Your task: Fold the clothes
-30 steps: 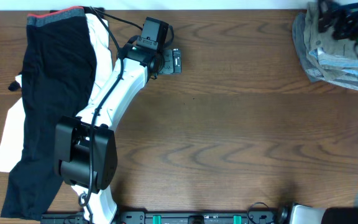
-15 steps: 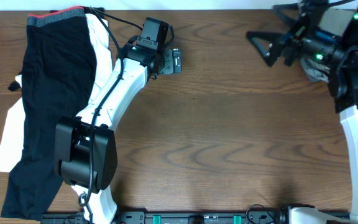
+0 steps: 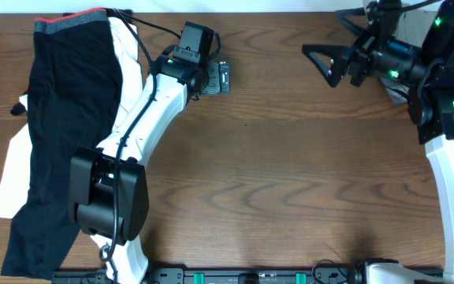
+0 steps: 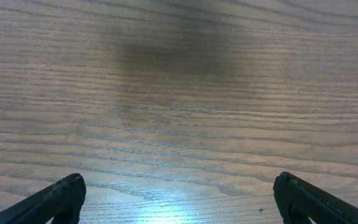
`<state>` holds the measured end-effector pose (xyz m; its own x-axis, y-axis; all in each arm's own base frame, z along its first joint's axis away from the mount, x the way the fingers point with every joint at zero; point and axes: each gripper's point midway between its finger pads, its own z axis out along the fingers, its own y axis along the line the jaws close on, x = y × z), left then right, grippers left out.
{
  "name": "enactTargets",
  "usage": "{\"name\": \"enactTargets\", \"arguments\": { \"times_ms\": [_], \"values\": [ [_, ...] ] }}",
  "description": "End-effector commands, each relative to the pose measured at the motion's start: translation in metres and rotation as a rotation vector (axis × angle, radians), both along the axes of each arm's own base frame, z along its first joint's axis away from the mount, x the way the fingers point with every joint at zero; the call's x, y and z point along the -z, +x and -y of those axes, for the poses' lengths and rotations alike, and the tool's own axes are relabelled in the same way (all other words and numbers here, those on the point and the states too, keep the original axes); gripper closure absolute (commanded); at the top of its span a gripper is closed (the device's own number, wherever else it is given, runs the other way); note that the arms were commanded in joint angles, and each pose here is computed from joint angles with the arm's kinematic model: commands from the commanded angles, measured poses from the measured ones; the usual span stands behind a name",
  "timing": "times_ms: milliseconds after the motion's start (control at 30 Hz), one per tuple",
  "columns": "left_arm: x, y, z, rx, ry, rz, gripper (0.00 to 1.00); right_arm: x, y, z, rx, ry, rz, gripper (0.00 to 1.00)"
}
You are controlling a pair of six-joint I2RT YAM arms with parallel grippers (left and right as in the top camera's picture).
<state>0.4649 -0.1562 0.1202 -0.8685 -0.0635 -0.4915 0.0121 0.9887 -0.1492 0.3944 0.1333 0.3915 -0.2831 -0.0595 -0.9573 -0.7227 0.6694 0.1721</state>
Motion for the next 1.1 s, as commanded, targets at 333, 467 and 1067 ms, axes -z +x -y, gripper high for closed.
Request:
{"name": "enactTargets", "arguments": {
  "times_ms": [333, 467, 1067],
  "values": [
    [0.006, -0.001, -0.002, -0.008, 0.004, -0.015, 0.02, 0.023, -0.035, 0.072, 0.519, -0.206, 0.13, 0.01],
    [0.006, -0.001, -0.002, -0.009, 0.004, -0.015, 0.02, 0.055, -0.063, 0.086, 0.563, -0.184, 0.202, 0.01],
    [0.006, -0.001, -0.002, -0.008, 0.004, -0.015, 0.02, 0.217, -0.137, 0.102, 0.633, -0.162, 0.299, 0.01]
  ]
}}
